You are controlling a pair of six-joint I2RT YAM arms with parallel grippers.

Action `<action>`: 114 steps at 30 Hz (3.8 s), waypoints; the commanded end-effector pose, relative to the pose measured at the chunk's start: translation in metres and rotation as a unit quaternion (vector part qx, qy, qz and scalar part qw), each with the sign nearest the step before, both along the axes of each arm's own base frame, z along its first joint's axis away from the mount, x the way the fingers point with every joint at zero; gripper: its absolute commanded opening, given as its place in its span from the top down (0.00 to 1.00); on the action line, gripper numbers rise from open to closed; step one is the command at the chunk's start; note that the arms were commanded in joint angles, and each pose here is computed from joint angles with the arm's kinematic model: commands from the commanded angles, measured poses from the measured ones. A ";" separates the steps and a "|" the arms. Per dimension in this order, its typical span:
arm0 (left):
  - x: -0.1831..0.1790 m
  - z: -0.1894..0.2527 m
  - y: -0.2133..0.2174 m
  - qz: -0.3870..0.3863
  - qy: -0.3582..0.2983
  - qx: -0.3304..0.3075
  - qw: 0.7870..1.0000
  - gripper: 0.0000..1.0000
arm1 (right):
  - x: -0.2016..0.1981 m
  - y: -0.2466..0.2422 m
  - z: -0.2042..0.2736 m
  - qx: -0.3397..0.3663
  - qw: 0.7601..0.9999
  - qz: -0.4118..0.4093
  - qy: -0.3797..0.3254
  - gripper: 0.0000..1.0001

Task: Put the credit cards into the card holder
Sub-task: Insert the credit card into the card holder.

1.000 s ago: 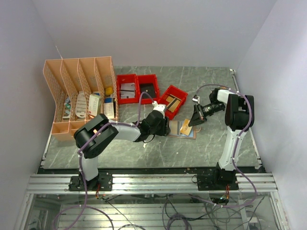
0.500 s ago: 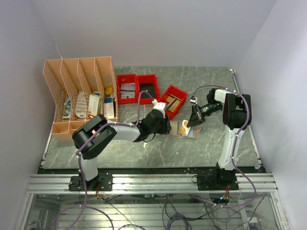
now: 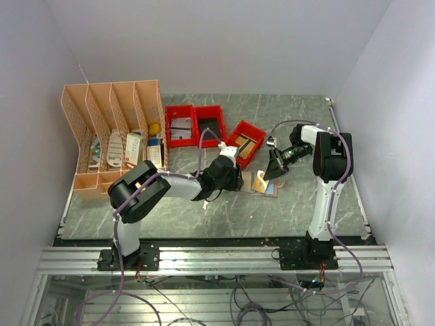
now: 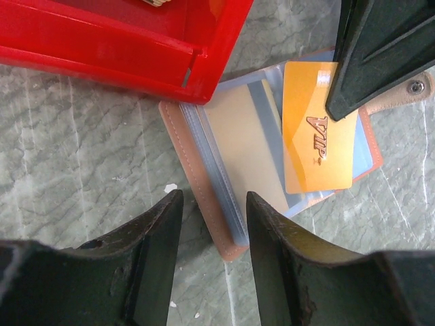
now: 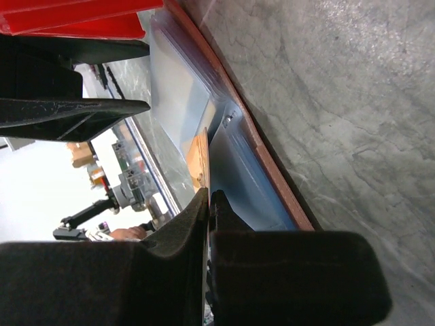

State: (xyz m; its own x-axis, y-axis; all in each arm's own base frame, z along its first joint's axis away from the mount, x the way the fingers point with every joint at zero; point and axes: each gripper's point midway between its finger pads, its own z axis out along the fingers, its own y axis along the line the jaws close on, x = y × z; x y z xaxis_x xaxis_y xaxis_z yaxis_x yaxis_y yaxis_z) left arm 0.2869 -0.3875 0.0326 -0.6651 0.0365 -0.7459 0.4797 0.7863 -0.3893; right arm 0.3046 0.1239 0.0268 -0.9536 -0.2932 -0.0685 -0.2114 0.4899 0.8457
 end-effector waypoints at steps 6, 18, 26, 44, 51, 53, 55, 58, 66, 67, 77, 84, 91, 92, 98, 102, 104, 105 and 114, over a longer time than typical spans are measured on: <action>0.004 0.006 -0.016 -0.019 -0.013 -0.007 1.000 0.48 | 0.002 -0.004 -0.014 -0.037 0.999 0.011 0.020 1.00; 0.006 0.007 -0.018 -0.023 -0.018 -0.008 1.000 0.48 | 0.002 0.001 -0.018 -0.055 0.997 0.024 0.054 1.00; 0.007 0.003 -0.020 -0.028 -0.018 -0.005 0.999 0.48 | 0.002 0.005 -0.019 -0.059 0.996 0.025 0.058 1.00; 0.014 -0.005 -0.030 -0.032 -0.015 0.003 0.999 0.52 | -0.011 0.000 -0.020 -0.078 0.993 0.020 0.087 1.00; 0.012 -0.005 -0.031 -0.035 -0.014 -0.004 0.999 0.52 | -0.011 0.003 -0.022 -0.081 0.992 -0.016 0.099 1.00; 0.011 -0.004 -0.032 -0.037 -0.015 -0.006 0.999 0.52 | -0.009 0.003 -0.023 -0.081 0.992 -0.023 0.097 1.00; 0.010 -0.005 -0.031 -0.039 -0.014 -0.006 0.999 0.52 | -0.005 0.003 -0.024 -0.081 0.992 -0.026 0.095 1.00; 0.009 -0.004 -0.032 -0.041 -0.015 -0.009 0.999 0.52 | 0.001 0.005 -0.024 -0.079 0.992 -0.033 0.092 1.00; 0.007 -0.001 -0.034 -0.048 -0.014 -0.018 0.999 0.51 | 0.007 0.008 -0.027 -0.072 0.993 -0.041 0.088 0.98; 0.008 0.001 -0.034 -0.046 -0.016 -0.020 0.999 0.50 | 0.006 0.008 -0.028 -0.072 0.993 -0.041 0.089 0.98; 0.008 0.056 -0.022 -0.013 -0.033 -0.047 0.998 0.44 | 0.007 0.009 -0.028 -0.069 0.993 -0.043 0.088 0.95; -0.018 0.077 -0.058 -0.049 0.003 -0.115 0.992 0.51 | 0.006 0.009 -0.029 -0.069 0.993 -0.041 0.089 0.94; -0.043 0.062 -0.106 -0.099 0.023 -0.117 0.988 0.57 | 0.006 0.009 -0.029 -0.069 0.993 -0.039 0.090 0.94; -0.044 0.062 -0.111 -0.101 0.022 -0.113 0.988 0.57 | 0.006 0.009 -0.030 -0.069 0.993 -0.039 0.090 0.94; -0.041 0.037 -0.125 -0.069 0.019 -0.048 0.996 0.64 | 0.007 0.009 -0.028 -0.068 0.993 -0.039 0.090 0.93; -0.035 0.016 -0.122 -0.037 0.019 -0.003 0.999 0.67 | 0.007 0.009 -0.028 -0.067 0.993 -0.039 0.089 0.93; -0.032 0.010 -0.118 -0.025 0.015 0.018 0.999 0.67 | 0.007 0.009 -0.028 -0.067 0.993 -0.038 0.089 0.93; -0.030 0.007 -0.115 -0.019 0.012 0.027 0.999 0.67 | 0.006 0.009 -0.028 -0.066 0.993 -0.038 0.090 0.93; -0.014 -0.002 -0.107 0.028 -0.012 0.062 0.998 0.62 | 0.006 0.009 -0.027 -0.065 0.993 -0.038 0.088 0.92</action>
State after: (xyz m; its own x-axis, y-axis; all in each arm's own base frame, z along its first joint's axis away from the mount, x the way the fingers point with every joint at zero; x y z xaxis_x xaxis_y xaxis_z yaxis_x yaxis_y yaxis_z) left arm 0.2591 -0.5024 0.0322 -0.6846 0.1002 -0.7220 0.4866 0.8003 -0.3504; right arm 0.3059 0.1380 0.0191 -0.9669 -0.2047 0.1523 0.0090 0.5692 0.8222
